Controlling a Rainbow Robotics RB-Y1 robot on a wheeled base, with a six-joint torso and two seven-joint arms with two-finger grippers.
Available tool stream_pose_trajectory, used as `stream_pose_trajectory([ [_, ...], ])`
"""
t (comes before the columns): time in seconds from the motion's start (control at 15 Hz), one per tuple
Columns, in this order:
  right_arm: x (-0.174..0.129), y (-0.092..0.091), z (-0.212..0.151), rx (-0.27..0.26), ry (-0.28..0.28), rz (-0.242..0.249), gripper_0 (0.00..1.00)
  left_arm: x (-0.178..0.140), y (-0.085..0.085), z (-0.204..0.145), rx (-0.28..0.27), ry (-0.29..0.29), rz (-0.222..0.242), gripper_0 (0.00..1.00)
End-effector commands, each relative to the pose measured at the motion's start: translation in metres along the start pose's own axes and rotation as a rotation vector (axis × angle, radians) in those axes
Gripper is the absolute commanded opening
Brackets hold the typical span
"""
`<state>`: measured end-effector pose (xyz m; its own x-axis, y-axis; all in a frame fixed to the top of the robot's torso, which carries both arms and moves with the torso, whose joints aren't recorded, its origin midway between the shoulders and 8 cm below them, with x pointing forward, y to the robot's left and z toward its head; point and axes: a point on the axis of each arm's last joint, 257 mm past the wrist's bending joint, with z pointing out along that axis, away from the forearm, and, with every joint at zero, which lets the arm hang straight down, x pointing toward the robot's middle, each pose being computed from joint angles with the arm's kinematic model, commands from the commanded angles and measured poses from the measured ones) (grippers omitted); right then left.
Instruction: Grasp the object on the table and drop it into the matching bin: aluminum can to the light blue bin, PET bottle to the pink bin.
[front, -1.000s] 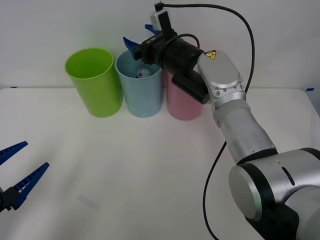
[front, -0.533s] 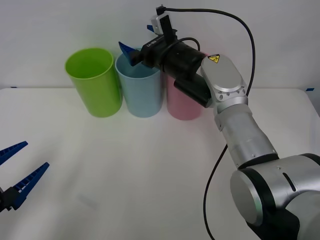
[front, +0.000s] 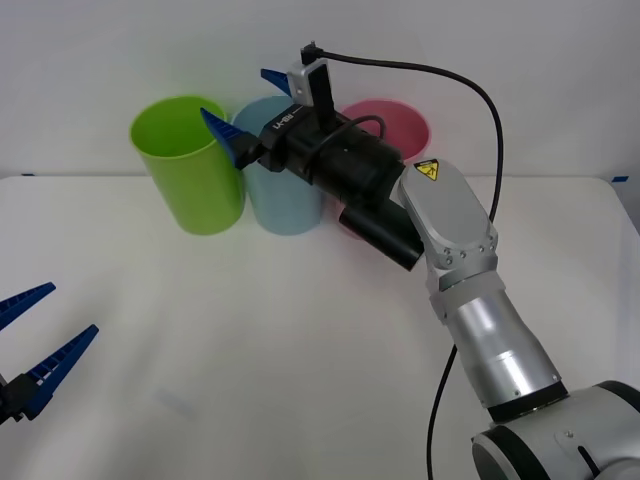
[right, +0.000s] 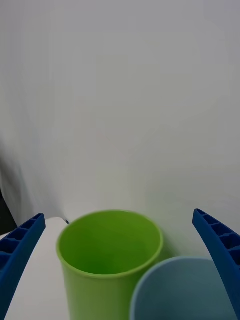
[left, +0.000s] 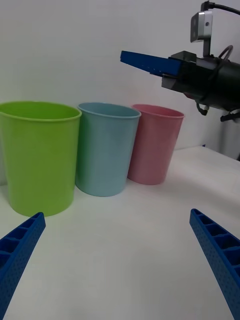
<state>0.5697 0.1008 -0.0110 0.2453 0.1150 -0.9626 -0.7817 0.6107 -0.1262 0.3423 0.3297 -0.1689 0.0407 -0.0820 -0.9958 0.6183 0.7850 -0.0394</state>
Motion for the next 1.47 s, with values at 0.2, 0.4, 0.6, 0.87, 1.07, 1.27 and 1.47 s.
stream_pose_trajectory([
  [0.2,0.011,0.002,-0.056,-0.034,0.017,-0.021,1.00,0.000,0.000,0.000,0.000,0.000,0.000,1.00],
  [0.4,0.018,0.000,-0.097,-0.057,0.041,-0.024,1.00,0.000,0.000,0.000,0.000,0.000,0.000,1.00],
  [0.6,0.032,0.003,-0.141,-0.102,0.081,-0.003,1.00,0.000,0.000,0.000,0.000,0.000,0.000,1.00],
  [0.87,0.049,-0.002,-0.197,-0.114,0.138,0.016,1.00,0.000,0.000,0.000,0.000,0.000,0.000,1.00],
  [1.07,0.061,-0.011,-0.243,-0.103,0.174,0.012,1.00,0.000,0.000,0.000,0.000,0.000,0.000,1.00],
  [1.27,0.072,-0.014,-0.283,-0.096,0.202,0.005,1.00,0.000,0.000,0.000,0.000,0.000,0.000,1.00],
  [1.47,0.083,-0.019,-0.314,-0.069,0.223,-0.070,1.00,0.000,0.000,0.000,0.000,0.000,0.000,1.00],
])
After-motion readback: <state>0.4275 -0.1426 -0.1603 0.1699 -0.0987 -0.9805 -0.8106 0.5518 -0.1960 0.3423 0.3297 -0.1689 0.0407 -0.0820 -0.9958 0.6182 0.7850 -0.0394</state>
